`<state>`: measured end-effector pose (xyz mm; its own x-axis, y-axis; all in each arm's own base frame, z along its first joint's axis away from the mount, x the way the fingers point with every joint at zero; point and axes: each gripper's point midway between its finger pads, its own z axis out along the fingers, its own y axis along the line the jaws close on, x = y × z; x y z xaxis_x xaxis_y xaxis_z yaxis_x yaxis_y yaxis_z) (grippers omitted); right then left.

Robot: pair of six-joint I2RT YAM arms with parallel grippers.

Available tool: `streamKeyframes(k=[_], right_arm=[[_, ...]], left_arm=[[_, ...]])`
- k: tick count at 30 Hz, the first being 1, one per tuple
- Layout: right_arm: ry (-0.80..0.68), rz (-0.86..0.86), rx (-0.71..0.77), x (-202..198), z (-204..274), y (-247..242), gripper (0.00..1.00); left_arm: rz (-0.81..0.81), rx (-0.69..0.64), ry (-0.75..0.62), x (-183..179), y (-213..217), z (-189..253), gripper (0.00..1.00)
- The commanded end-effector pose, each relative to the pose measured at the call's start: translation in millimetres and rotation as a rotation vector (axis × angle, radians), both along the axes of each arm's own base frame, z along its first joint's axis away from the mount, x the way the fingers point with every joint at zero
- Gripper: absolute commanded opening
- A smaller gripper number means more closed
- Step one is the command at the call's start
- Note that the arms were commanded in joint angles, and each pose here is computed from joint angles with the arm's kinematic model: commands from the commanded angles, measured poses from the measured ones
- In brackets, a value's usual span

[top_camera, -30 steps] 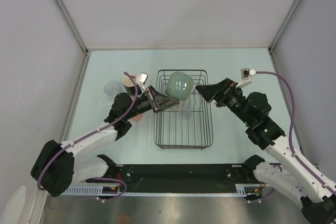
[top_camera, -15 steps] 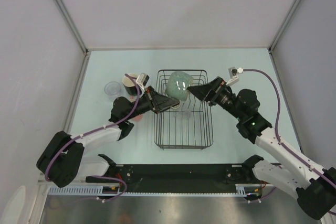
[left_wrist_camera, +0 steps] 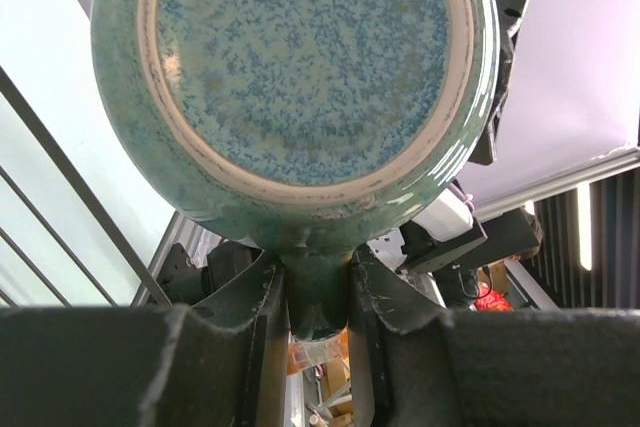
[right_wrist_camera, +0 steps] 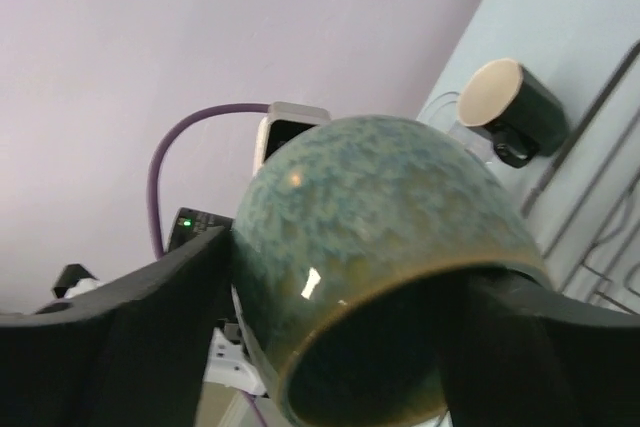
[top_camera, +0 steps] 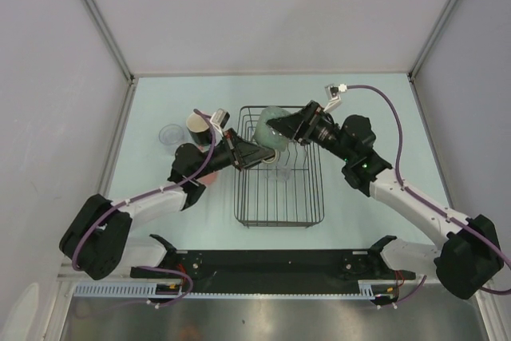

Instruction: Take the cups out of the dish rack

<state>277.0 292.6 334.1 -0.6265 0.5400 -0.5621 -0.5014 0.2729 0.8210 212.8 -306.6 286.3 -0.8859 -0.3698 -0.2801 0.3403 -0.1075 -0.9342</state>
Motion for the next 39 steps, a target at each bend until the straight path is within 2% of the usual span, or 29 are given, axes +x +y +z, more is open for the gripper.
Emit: streamKeyframes(k=[1,2,3,4,5,7,8,17,20,21,24,29,30,33,34,39], right_arm=[[-0.116,0.06,0.05,-6.1,39.0,13.7,0.72],[-0.111,0.065,0.046,-4.5,36.8,16.1,0.68],[-0.118,0.074,0.05,-6.0,38.2,17.7,0.57],[-0.118,0.083,0.052,-8.2,38.3,19.7,0.51],[-0.114,0.086,0.049,-8.5,36.5,21.0,0.37],[-0.114,0.089,0.047,-9.2,36.0,21.5,0.21],[-0.117,0.09,0.044,-9.8,35.8,21.7,0.02],[-0.113,0.073,0.001,-14.0,38.1,16.8,0.0],[-0.114,0.039,-0.025,-14.2,38.0,9.9,0.0],[-0.124,0.025,-0.032,-13.7,39.3,6.2,0.0],[-0.127,-0.032,-0.052,-11.1,42.1,-9.5,0.0],[-0.143,-0.112,-0.08,-9.0,51.1,-35.8,0.0],[-0.149,-0.122,-0.083,-9.5,53.5,-39.5,0.0],[-0.168,-0.198,-0.134,-4.0,59.4,-56.5,0.0],[-0.19,-0.233,-0.141,-2.7,74.8,-64.0,0.0],[-0.039,-0.534,-0.494,41.3,41.8,-117.8,0.0]], left_arm=[[-0.03,-0.132,-0.259,-15.6,1.2,67.5,0.01],[-0.034,-0.131,-0.257,-15.6,0.8,66.6,0.0],[-0.032,-0.132,-0.258,-14.9,0.5,67.2,0.0],[-0.037,-0.132,-0.257,-15.4,-0.2,66.9,0.0],[-0.038,-0.129,-0.251,-14.4,-0.9,65.3,0.01],[-0.043,-0.13,-0.251,-14.5,-1.5,65.8,0.0],[-0.045,-0.127,-0.246,-13.5,-2.3,64.4,0.0],[-0.09,-0.127,-0.24,-13.0,-7.2,67.6,0.01],[-0.097,-0.1,-0.238,-10.6,-8.2,66.5,0.14],[-0.099,-0.095,-0.241,-10.7,-8.0,67.3,0.28],[-0.088,-0.058,-0.22,-5.6,-7.6,60.1,0.46],[-0.064,0.027,-0.186,2.0,-7.7,42.7,0.63],[-0.058,0.045,-0.192,4.1,-8.1,38.8,0.73],[-0.021,0.103,-0.158,12.6,-6.5,24.1,0.8],[-0.004,0.12,-0.147,16.0,-5.5,20.0,0.81],[0.177,0.267,-0.026,42.9,18.7,-15.7,0.82]])
